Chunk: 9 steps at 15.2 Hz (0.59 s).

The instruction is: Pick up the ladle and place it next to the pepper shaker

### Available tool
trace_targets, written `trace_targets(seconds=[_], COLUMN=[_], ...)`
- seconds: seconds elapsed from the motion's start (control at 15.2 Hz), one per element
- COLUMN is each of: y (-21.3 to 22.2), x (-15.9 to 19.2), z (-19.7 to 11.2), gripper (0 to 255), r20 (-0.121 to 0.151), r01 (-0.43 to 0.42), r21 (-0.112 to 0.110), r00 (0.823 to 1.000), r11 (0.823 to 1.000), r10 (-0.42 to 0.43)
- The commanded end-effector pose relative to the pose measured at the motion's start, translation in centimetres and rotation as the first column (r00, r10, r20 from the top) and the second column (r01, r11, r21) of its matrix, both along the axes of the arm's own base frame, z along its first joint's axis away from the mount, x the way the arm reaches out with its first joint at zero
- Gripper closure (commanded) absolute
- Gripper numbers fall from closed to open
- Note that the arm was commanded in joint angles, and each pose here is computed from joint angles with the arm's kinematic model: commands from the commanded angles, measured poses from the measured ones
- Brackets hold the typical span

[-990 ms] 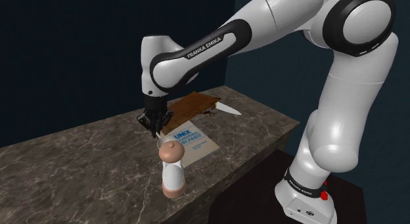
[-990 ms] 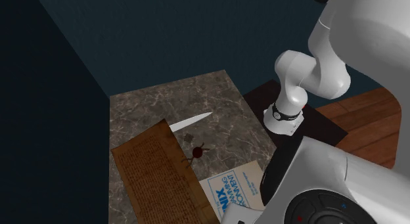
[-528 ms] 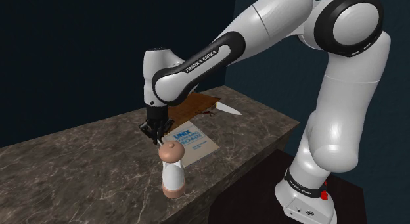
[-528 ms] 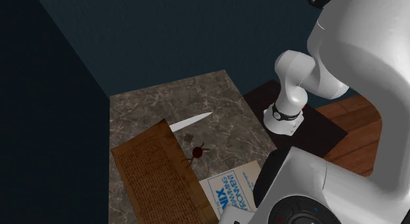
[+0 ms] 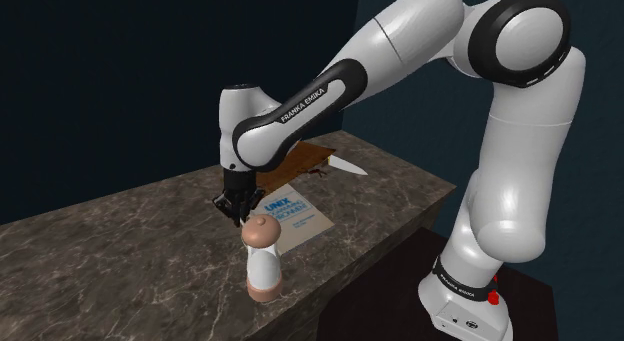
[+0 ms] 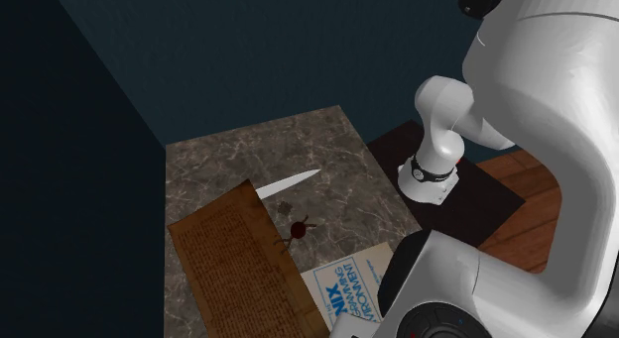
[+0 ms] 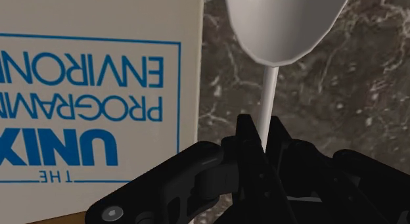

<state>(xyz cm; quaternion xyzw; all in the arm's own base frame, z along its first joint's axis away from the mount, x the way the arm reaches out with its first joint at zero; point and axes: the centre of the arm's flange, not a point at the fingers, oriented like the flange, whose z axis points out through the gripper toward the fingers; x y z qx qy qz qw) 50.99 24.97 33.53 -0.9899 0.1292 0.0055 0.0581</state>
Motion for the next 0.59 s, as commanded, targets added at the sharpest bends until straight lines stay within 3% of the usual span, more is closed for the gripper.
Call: trace_targets(seconds=[0.0, 0.13, 0.2, 0.53], y=[0.0, 0.0, 0.0, 0.0], x=[0.0, 0.0, 0.0, 0.0], z=[-0.02, -0.02, -0.02, -0.02], gripper=[255, 255, 0, 0], r20=[0.0, 0.0, 0.0, 0.0], r01=[0.0, 0.0, 0.0, 0.0], r21=[0.0, 0.0, 0.0, 0.0], r00=[1.0, 1.0, 1.0, 1.0], r11=[1.0, 1.0, 1.0, 1.0], r10=[0.0, 0.0, 0.0, 0.0])
